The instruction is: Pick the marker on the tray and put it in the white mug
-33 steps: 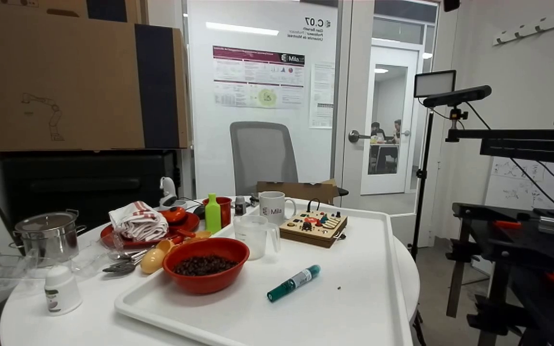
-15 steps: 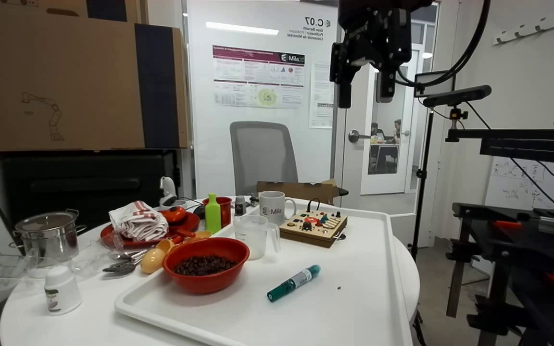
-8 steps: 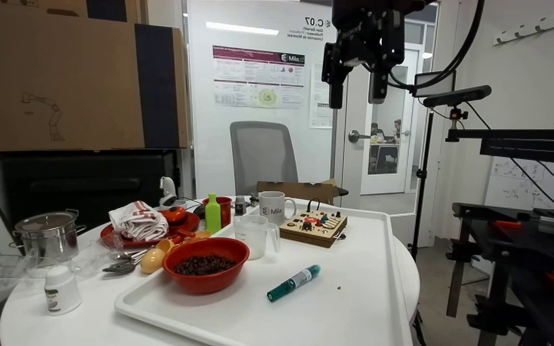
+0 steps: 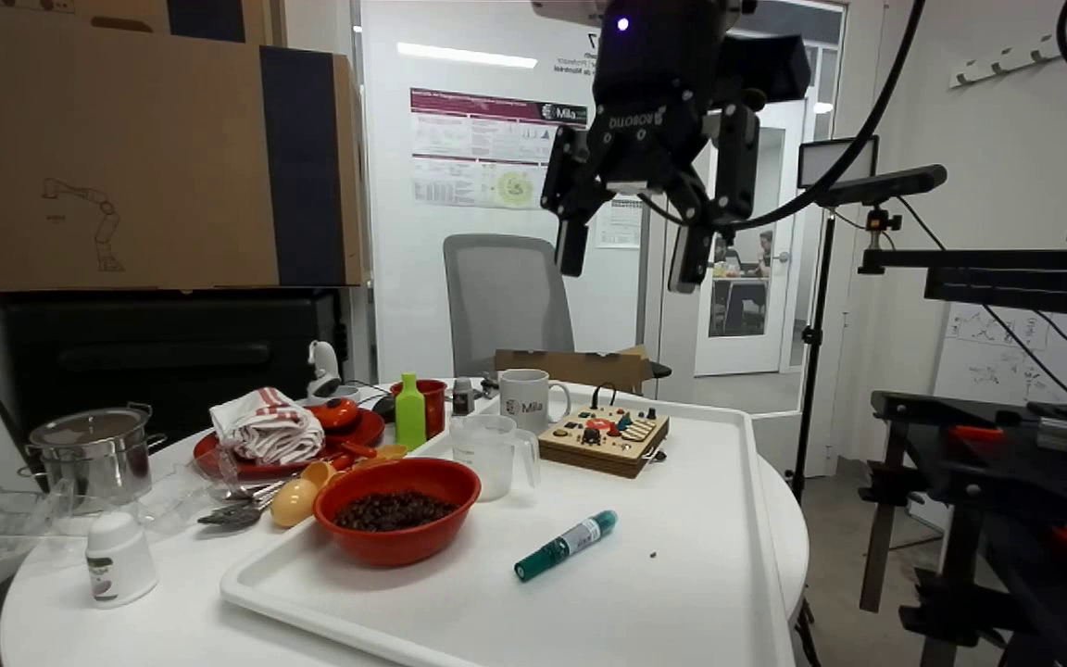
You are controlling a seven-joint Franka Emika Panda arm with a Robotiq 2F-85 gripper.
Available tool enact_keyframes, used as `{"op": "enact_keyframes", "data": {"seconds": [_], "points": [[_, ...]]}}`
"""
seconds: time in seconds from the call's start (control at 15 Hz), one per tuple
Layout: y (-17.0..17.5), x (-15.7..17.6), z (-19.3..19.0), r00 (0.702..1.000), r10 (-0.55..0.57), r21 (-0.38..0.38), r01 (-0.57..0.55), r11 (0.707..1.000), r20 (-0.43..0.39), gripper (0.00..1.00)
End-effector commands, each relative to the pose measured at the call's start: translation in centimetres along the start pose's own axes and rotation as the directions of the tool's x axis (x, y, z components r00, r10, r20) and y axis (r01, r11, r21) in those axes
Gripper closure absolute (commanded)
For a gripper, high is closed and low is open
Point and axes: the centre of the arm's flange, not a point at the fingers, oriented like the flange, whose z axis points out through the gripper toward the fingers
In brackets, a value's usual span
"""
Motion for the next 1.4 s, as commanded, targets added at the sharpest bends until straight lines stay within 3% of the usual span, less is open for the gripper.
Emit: {"op": "enact_keyframes", "data": {"seconds": [0.0,0.27,0.67,0.87,1.33], "points": [[1.0,1.6,5.0,0.984,-0.173,0.089,0.175,0.980,-0.032,0.00],[1.9,1.9,9.4,0.970,-0.243,0.146,0.239,0.960,0.010,0.00],[6.0,0.0,13.5,0.994,-0.086,0.092,0.080,0.993,0.065,0.00],[7.0,-1.6,15.7,0.996,-0.046,0.125,0.036,0.992,0.080,0.00],[6.8,-3.1,16.1,0.996,-0.032,0.152,0.018,0.988,0.086,0.00]]}}
